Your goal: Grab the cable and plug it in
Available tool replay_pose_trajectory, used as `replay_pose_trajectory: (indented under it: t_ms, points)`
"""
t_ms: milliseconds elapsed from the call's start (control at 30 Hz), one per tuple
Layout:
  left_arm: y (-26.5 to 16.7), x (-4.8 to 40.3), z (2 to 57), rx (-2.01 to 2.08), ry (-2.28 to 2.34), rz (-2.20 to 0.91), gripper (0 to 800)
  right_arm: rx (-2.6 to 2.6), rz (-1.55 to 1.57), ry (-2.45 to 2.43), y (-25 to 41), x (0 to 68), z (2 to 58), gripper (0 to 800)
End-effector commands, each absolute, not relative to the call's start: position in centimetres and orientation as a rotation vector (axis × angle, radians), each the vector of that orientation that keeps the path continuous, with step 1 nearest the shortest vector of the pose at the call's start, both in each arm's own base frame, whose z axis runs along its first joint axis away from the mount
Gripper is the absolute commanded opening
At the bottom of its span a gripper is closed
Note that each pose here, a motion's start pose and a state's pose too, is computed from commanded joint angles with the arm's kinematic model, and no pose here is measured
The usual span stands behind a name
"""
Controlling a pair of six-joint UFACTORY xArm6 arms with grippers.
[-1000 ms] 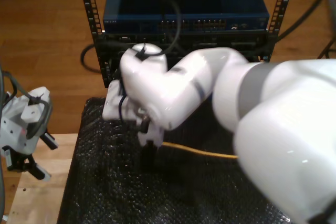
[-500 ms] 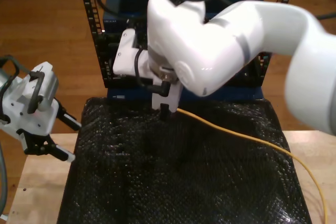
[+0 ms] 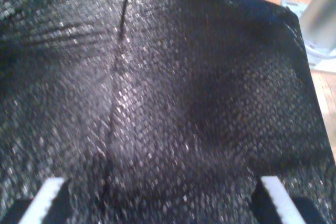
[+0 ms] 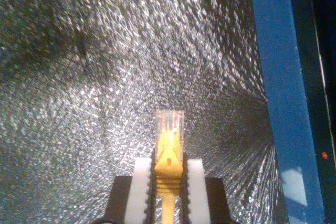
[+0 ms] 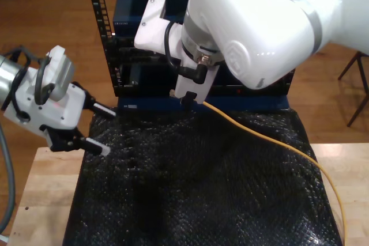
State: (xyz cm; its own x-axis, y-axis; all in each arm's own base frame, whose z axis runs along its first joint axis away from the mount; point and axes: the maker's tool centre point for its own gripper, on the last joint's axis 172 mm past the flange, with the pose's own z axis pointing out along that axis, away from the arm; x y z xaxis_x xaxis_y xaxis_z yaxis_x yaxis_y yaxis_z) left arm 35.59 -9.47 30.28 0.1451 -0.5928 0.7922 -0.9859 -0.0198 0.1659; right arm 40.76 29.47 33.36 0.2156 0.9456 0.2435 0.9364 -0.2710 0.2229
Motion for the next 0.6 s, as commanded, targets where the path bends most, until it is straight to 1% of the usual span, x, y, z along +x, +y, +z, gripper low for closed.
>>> replay_pose_trajectory:
  t_ms: [300,600]
  points:
    - [-14.7,36.0,32.9,1.565,-1.527,0.763,800,2.512,0.52,1.905,29.4,39.6,33.8,8]
    - [-15.2,37.2,35.2,1.524,-1.543,0.822,800,2.567,0.538,1.954,29.6,38.6,34.7,8]
